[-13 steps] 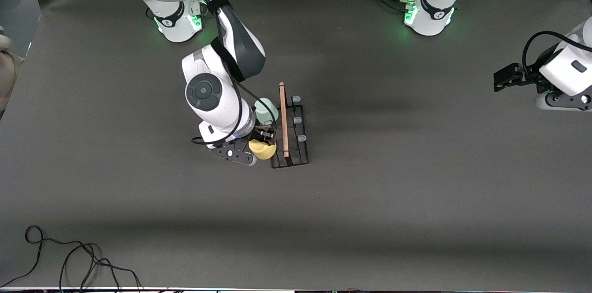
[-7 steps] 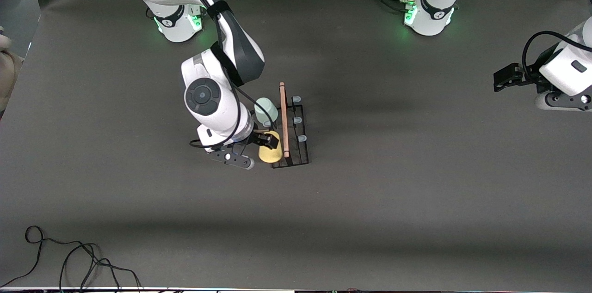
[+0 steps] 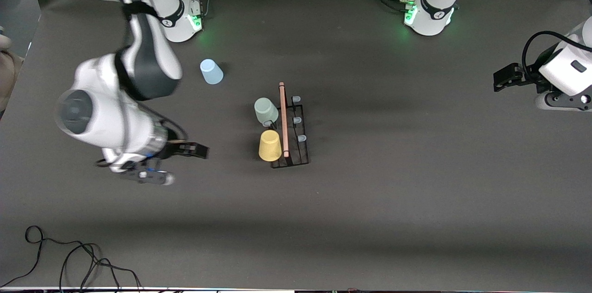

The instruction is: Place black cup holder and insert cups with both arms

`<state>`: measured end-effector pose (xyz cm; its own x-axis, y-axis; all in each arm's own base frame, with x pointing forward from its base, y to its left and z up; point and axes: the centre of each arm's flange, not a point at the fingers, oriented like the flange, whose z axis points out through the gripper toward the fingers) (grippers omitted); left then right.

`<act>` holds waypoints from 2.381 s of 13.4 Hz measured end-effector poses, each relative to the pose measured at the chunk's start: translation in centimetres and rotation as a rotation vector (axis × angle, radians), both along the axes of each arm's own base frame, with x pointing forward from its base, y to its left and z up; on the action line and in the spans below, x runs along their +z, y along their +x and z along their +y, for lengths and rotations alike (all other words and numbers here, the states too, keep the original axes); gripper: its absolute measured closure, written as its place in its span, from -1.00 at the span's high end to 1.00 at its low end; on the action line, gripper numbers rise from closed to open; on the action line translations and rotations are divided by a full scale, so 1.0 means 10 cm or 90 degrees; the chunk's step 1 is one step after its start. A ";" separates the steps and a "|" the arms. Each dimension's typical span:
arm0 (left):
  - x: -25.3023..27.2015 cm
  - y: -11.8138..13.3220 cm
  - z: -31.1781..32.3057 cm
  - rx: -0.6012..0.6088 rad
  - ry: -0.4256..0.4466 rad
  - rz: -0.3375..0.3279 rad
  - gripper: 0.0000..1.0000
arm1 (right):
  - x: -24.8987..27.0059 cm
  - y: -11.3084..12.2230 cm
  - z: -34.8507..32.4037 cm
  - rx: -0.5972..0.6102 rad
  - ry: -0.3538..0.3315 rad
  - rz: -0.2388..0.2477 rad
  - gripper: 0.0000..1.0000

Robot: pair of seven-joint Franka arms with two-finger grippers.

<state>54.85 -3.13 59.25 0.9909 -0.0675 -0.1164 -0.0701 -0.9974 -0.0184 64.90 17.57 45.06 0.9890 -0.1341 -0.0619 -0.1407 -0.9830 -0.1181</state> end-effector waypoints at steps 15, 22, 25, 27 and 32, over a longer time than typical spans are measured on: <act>0.00 0.00 0.00 0.000 0.000 0.000 1.00 | 1.33 -0.80 -1.63 -0.059 0.005 0.009 1.00; 0.00 0.00 0.00 0.000 0.000 0.000 1.00 | 1.52 -1.07 -1.50 -0.042 -0.032 0.000 1.00; 0.00 0.00 0.00 0.000 0.000 0.000 1.00 | 1.51 -1.07 -1.44 -0.034 -0.036 0.002 1.00; 0.00 0.00 0.00 0.000 0.000 0.000 1.00 | 1.51 -1.07 -1.40 -0.017 -0.038 0.001 1.00; 0.01 0.01 0.00 0.000 0.000 -0.006 1.00 | 1.59 -1.14 -1.30 0.031 -0.059 -0.003 1.00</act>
<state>54.94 -3.12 59.38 0.9919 -0.0674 -0.1076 -0.0698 -0.9974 -0.0184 53.46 4.62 60.93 0.9947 -0.0915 -0.0474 -0.0929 -0.9953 -0.0270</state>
